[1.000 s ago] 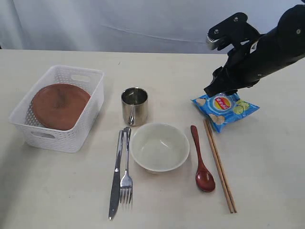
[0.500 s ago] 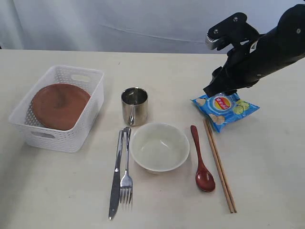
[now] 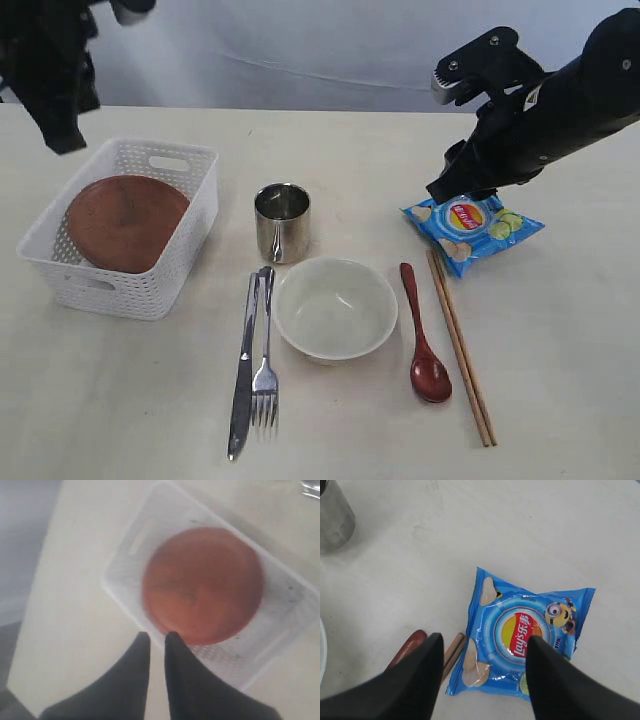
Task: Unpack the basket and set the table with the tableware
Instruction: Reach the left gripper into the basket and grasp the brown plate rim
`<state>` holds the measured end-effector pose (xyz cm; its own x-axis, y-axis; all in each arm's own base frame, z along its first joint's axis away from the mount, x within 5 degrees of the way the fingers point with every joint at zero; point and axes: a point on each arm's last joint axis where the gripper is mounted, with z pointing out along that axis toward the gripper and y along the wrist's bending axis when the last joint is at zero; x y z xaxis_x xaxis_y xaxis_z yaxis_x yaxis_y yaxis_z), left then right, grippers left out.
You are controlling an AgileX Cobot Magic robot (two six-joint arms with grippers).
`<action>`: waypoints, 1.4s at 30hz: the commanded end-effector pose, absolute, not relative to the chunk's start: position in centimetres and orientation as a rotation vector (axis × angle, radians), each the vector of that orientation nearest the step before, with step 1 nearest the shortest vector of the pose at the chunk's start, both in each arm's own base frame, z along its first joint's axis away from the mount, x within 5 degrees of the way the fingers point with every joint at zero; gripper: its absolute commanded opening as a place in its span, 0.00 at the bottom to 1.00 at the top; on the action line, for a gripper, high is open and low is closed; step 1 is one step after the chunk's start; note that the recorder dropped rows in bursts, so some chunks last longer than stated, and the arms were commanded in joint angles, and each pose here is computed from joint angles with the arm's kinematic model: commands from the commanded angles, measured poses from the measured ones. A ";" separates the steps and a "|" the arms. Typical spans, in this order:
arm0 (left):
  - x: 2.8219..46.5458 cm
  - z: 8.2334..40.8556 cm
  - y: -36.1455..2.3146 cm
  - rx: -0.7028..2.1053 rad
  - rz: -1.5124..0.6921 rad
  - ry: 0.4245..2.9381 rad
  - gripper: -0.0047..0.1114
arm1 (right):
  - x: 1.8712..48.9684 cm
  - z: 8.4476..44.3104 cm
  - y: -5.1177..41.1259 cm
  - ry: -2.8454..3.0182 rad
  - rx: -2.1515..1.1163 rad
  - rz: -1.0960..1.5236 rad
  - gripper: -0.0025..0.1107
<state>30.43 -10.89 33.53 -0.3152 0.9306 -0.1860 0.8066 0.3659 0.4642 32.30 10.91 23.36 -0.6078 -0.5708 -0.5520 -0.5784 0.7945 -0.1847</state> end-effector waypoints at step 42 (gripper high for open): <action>33.0 18.9 -8.6 2.533 0.527 1.742 0.50 | 32.5 23.5 10.8 2.379 -0.817 0.037 0.45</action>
<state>33.06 -8.69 19.89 0.2896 0.9237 0.2509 0.9045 -0.3498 0.2439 32.26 11.01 23.36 -0.6191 -0.5521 -0.5585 -0.5707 0.8048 -0.1629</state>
